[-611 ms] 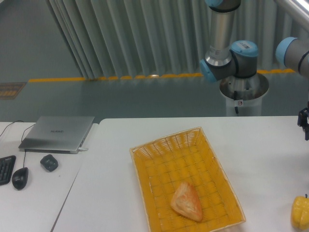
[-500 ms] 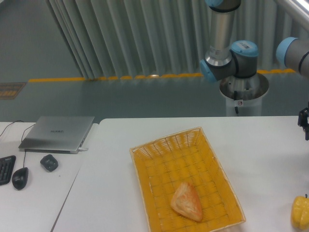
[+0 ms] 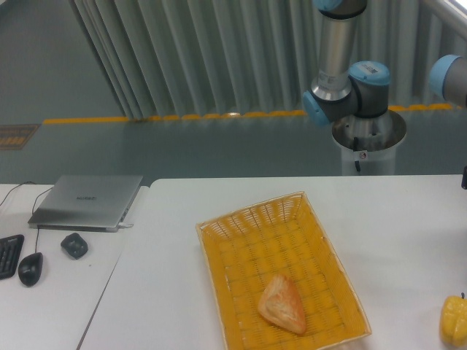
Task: Place the green peppers in a basket
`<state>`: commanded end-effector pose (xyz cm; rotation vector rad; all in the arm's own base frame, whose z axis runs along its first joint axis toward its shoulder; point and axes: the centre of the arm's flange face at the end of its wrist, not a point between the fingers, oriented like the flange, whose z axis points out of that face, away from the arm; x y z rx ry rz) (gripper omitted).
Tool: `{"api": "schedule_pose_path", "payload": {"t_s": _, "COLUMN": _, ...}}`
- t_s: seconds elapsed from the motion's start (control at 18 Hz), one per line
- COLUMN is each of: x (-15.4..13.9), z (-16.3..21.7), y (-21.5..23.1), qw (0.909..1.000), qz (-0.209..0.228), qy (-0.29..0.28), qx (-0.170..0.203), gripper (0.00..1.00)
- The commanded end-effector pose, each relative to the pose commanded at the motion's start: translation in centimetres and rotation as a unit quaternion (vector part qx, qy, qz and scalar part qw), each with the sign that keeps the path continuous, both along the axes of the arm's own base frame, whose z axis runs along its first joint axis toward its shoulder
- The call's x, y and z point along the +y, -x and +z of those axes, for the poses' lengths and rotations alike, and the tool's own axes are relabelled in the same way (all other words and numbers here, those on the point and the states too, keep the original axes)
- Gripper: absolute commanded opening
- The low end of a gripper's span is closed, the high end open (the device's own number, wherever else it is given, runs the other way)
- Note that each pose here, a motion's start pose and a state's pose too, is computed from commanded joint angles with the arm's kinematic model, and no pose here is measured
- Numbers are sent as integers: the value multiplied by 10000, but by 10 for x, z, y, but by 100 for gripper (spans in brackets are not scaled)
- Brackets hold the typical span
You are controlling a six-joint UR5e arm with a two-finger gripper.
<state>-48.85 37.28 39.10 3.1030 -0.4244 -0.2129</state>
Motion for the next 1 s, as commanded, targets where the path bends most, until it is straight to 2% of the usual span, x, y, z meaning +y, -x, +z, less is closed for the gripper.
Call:
{"api": "schedule_pose_path", "payload": {"t_s": 0.22, "x": -7, "z": -3, "y": 2, "qw": 9999, "qz": 142, "qy": -77, "qx": -58, "gripper": 100}}
{"api": "schedule_pose_path", "payload": {"t_s": 0.39, "x": -16, "z": -8, "y": 11, "qw": 9974, "qz": 324, "qy": -632, "qx": -140, "gripper": 100}}
{"api": "schedule_pose_path", "payload": {"t_s": 0.67, "x": -20, "z": -9, "y": 11, "qw": 9980, "qz": 342, "qy": -528, "qx": -40, "gripper": 100}}
{"api": "schedule_pose_path", "payload": {"t_s": 0.78, "x": -27, "z": -17, "y": 12, "qw": 9991, "qz": 326, "qy": -271, "qx": -16, "gripper": 100}}
{"api": "schedule_pose_path", "payload": {"t_s": 0.83, "x": -34, "z": -19, "y": 13, "qw": 9997, "qz": 219, "qy": 44, "qx": 90, "gripper": 100}}
{"api": "schedule_pose_path", "payload": {"t_s": 0.89, "x": -35, "z": -20, "y": 13, "qw": 9990, "qz": -102, "qy": 403, "qx": 168, "gripper": 100}}
{"api": "schedule_pose_path", "payload": {"t_s": 1.0, "x": -24, "z": -31, "y": 7, "qw": 9913, "qz": -930, "qy": 920, "qx": 152, "gripper": 100}}
